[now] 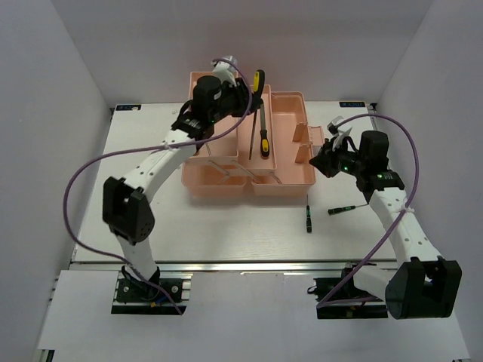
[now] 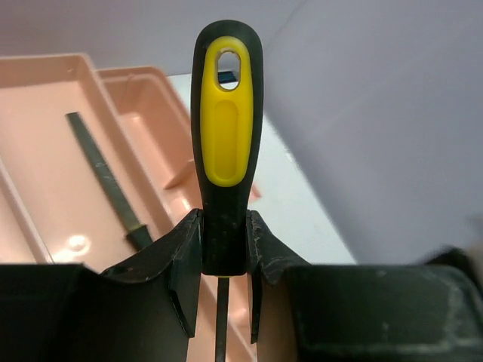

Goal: Sort the tools into containers

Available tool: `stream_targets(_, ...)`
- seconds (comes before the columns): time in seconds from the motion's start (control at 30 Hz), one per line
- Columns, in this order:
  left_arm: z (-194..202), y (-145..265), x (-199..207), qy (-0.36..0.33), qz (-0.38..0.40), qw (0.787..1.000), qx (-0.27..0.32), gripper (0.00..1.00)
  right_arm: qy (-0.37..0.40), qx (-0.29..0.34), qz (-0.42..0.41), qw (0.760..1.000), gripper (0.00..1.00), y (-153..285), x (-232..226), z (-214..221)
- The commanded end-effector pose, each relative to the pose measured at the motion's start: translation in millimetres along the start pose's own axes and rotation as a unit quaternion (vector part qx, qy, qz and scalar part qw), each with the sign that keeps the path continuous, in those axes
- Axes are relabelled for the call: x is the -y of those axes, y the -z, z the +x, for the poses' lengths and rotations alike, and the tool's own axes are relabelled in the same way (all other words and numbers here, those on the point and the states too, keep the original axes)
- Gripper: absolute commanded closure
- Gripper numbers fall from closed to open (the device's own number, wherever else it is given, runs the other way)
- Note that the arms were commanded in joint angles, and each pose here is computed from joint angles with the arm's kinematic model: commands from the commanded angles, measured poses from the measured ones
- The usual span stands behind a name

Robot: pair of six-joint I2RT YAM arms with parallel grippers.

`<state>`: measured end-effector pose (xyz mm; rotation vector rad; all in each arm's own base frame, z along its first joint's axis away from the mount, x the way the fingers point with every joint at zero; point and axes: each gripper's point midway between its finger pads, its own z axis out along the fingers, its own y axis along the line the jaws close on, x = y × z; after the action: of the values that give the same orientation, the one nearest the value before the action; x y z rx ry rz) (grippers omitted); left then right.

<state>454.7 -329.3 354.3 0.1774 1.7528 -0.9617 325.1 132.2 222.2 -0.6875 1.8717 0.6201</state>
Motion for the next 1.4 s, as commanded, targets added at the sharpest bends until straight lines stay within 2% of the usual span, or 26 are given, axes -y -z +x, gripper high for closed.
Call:
stream_targets(0.0,-30.3,-11.6,0.4,-0.042,-0.024,0.998,0.04,1.0,0.017,0.001,0.017,1.0,0.86,7.0,6.1,3.2)
stream_targets(0.13,-7.3,-48.4,-27.8,-0.053,-0.066,0.996,0.015,1.0,0.011,-0.005,0.015,1.0,0.8,9.3,6.7,10.4)
stream_targets(0.17,0.0,-51.7,-36.0,-0.051,-0.081,0.995,0.004,0.97,0.013,-0.006,0.014,1.0,0.79,9.6,6.5,11.3)
stream_targets(0.23,7.1,-59.3,-44.1,-0.05,-0.092,0.995,-0.006,0.84,0.016,-0.009,0.017,1.0,0.63,10.0,8.3,13.5)
stream_targets(0.27,11.3,-60.1,-45.1,-0.047,-0.093,0.994,-0.012,0.71,0.016,-0.014,0.019,1.0,0.56,10.0,9.5,16.7)
stream_targets(0.3,12.3,-60.4,-44.2,-0.047,-0.096,0.994,-0.012,0.63,0.024,-0.017,0.019,0.999,0.45,10.1,10.2,18.4)
stream_targets(0.37,8.2,-59.4,-40.8,-0.049,-0.096,0.994,-0.005,0.48,0.035,-0.028,0.014,0.999,0.34,10.1,9.8,25.0)
stream_targets(0.47,-4.6,-56.8,-32.7,-0.051,-0.09,0.995,0.011,0.42,0.089,-0.039,-0.015,0.995,0.3,8.7,6.6,33.0)
stream_targets(0.57,-22.7,-54.1,-20.7,-0.053,-0.08,0.995,0.026,0.4,0.153,-0.06,-0.068,0.984,0.28,7.7,-1.3,46.5)
stream_targets(0.63,-33.6,-49.8,-11.5,-0.054,-0.072,0.995,0.032,0.4,0.208,-0.078,-0.11,0.969,0.28,10.1,-8.0,59.6)
stream_targets(0.7,-52.7,-36.9,3.6,-0.056,-0.061,0.995,0.047,0.44,0.251,-0.096,-0.14,0.953,0.3,10.9,-9.2,69.2)
stream_targets(0.73,-59.8,-29.7,7.7,-0.057,-0.06,0.995,0.053,0.57,0.255,-0.122,-0.162,0.945,0.31,17.7,-14.5,84.8)
stream_targets(0.77,-59.1,-22.7,6.9,-0.055,-0.066,0.995,0.049,0.67,0.325,-0.129,-0.189,0.918,0.33,18.2,-11.6,92.4)
stream_targets(0.83,-82.2,12.4,17.0,-0.05,-0.066,0.994,0.069,0.89,0.364,-0.175,-0.221,0.888,0.37,26.1,-8.1,117.3)
stream_targets(0.87,-84.6,26.1,17.7,-0.042,-0.066,0.994,0.07,0.9,0.385,-0.193,-0.245,0.869,0.39,32.5,-9.8,129.0)
stream_targets(0.9,-63.7,36.1,-8.0,-0.033,-0.089,0.994,0.046,0.9,0.389,-0.208,-0.255,0.86,0.41,35.5,-8.6,137.1)
stream_targets(0.93,-86.8,73.5,6.4,-0.034,-0.078,0.993,0.078,0.87,0.39,-0.236,-0.26,0.851,0.42,39.0,-2.0,148.2)
stream_targets(0.97,-85.0,91.8,3.3,-0.028,-0.078,0.993,0.079,0.69,0.387,-0.247,-0.261,0.849,0.42,39.8,0.9,153.5)
stream_targets(1.0,-55.0,105.3,-29.9,-0.015,-0.111,0.992,0.053,0.57,0.382,-0.255,-0.261,0.849,0.42,40.4,3.4,159.1)
stream_targets(1.03,-69.8,143.2,-16.6,-0.019,-0.103,0.991,0.085,0.47,0.378,-0.27,-0.258,0.847,0.41,42.3,9.8,166.2)
stream_targets(1.07,-62.7,159.2,-22.3,-0.017,-0.111,0.99,0.085,0.32,0.385,-0.276,-0.257,0.842,0.38,42.1,15.1,170.1)
stream_targets(1.1,-33.8,171.1,-46.6,-0.009,-0.14,0.988,0.063,0.28,0.387,-0.292,-0.255,0.837,0.36,45.4,20.4,177.5)
stream_targets(1.17,-24.4,209.1,-42.1,-0.009,-0.151,0.986,0.074,0.24,0.393,-0.303,-0.258,0.829,0.34,45.1,26.0,184.6)
stream_targets(1.2,-14.3,217.9,-46.8,-0.003,-0.162,0.984,0.07,0.24,0.396,-0.312,-0.252,0.826,0.34,49.8,35.3,188.1)
stream_targets(1.23,12.9,224.5,-60.0,0.011,-0.182,0.982,0.044,0.23,0.392,-0.318,-0.257,0.824,0.34,49.3,38.1,193.6)
stream_targets(1.37,43.4,256.3,-60.4,0.071,-0.186,0.978,0.061,0.23,0.387,-0.347,-0.274,0.809,0.36,51.8,50.8,209.5)
